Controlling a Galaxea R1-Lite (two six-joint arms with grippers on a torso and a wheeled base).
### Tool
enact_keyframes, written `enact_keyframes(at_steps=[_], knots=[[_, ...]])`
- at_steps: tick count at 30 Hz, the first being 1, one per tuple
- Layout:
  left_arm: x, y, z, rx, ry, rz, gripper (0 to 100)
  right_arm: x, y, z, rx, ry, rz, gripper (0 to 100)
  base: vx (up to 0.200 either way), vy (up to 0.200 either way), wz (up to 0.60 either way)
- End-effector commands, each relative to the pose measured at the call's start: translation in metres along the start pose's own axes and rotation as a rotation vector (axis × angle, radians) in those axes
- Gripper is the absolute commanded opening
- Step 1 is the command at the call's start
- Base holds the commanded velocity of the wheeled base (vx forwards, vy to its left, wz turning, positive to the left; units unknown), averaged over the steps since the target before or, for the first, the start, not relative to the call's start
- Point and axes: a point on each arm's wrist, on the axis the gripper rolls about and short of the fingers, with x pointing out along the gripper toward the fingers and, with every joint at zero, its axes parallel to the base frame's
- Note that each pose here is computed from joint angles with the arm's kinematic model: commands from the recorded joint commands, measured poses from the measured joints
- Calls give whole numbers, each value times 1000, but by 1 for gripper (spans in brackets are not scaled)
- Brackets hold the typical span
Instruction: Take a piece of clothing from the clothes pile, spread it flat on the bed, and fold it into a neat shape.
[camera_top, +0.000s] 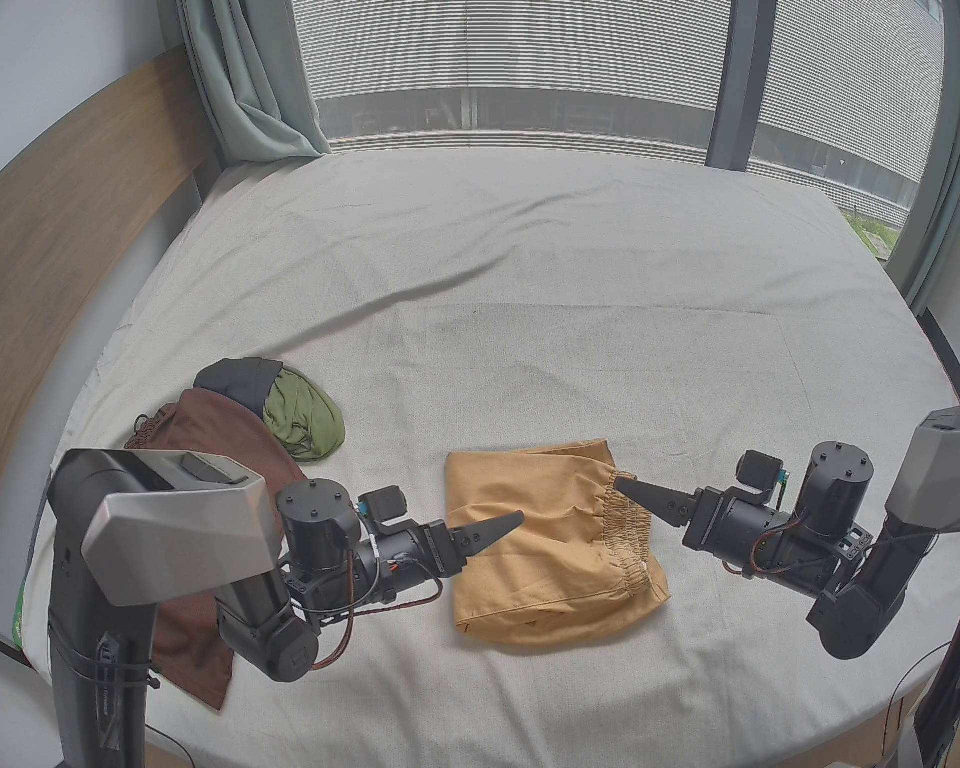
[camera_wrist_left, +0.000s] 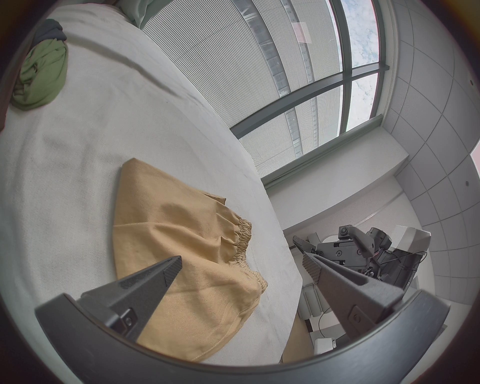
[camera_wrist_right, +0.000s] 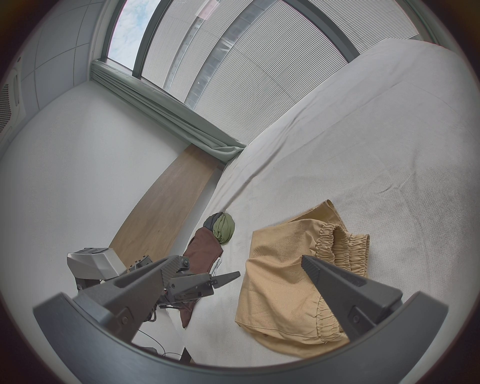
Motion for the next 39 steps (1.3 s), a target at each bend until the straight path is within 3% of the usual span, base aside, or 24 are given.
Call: enact_keyframes(at_steps=[1, 4, 10, 19, 23, 26, 34, 39], knots=[[-13, -4, 12, 5, -28, 10, 100, 1, -1, -2, 2, 6, -1, 100, 0, 0, 0], [-17, -4, 15, 7, -37, 17, 100, 1, -1, -2, 3, 7, -3, 100, 0, 0, 0], [-42, -5, 31, 106, -74, 57, 100, 2, 0, -6, 6, 23, -1, 100, 0, 0, 0], [-91, 11, 42, 253, -94, 190, 100, 5, 2, -11, -1, 40, 7, 100, 0, 0, 0], [-122, 27, 49, 426, -94, 295, 100, 3, 3, -14, -3, 51, 6, 100, 0, 0, 0], [-138, 30, 55, 486, -101, 322, 100, 4, 3, -15, -2, 56, 6, 100, 0, 0, 0], [-172, 33, 70, 508, -131, 304, 100, 4, 4, -17, -2, 61, 10, 100, 0, 0, 0], [-189, 39, 70, 596, -97, 266, 100, 6, 1, -20, 3, 73, 2, 100, 0, 0, 0]])
